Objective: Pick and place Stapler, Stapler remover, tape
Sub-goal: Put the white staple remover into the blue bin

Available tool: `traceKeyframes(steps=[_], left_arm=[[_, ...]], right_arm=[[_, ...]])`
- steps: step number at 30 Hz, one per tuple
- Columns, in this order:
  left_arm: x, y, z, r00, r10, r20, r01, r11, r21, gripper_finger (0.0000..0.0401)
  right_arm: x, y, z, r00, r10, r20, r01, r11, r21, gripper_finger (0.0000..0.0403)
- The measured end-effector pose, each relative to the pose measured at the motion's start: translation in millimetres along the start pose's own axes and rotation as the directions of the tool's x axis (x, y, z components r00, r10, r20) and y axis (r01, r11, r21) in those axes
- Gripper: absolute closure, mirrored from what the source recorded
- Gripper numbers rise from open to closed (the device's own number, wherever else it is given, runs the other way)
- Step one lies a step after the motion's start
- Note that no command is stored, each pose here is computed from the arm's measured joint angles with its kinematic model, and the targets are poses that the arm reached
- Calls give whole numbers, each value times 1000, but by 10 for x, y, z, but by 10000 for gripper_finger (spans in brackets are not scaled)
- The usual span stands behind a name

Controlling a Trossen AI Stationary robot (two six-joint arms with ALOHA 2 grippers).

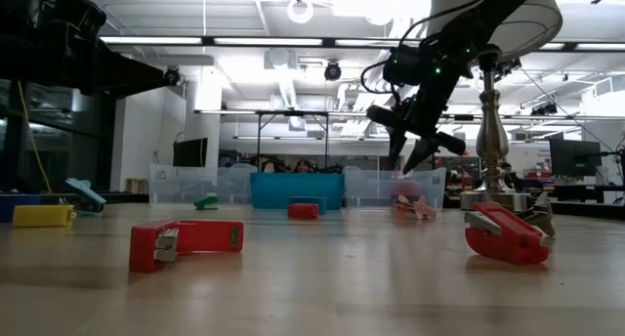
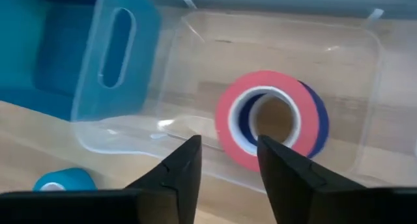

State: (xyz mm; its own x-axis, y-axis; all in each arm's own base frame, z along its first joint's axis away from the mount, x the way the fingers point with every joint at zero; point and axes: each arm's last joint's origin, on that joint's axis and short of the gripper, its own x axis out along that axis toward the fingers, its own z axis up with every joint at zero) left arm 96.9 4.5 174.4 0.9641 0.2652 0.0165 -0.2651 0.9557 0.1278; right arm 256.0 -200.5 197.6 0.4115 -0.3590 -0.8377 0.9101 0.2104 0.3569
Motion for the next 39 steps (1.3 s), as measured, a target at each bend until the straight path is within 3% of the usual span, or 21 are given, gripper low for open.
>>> traceKeyframes(steps=[8, 14, 20, 27, 34, 39], left_arm=[[0, 0, 1, 1000, 0, 0, 0, 1000, 0, 196], [0, 0, 1, 1000, 0, 0, 0, 1000, 0, 196], [0, 0, 1, 1000, 0, 0, 0, 1000, 0, 196], [0, 0, 1, 1000, 0, 0, 0, 1000, 0, 196], [0, 0, 0, 1000, 0, 0, 0, 1000, 0, 196], [0, 0, 1, 1000, 0, 0, 0, 1000, 0, 196]], right_arm=[[-189, 89, -5, 997, 80, 23, -80, 997, -22, 245], [-367, 220, -176, 991, 130, -37, -132, 989, -70, 252], [-589, 250, -496, 979, 60, -196, -85, 989, -118, 262], [-768, 248, -930, 903, -78, -423, 29, 992, -121, 263], [-862, 347, -1262, 907, -178, -382, 138, 982, -132, 253], [-939, 427, -1491, 905, -186, -383, 169, 983, -77, 214]])
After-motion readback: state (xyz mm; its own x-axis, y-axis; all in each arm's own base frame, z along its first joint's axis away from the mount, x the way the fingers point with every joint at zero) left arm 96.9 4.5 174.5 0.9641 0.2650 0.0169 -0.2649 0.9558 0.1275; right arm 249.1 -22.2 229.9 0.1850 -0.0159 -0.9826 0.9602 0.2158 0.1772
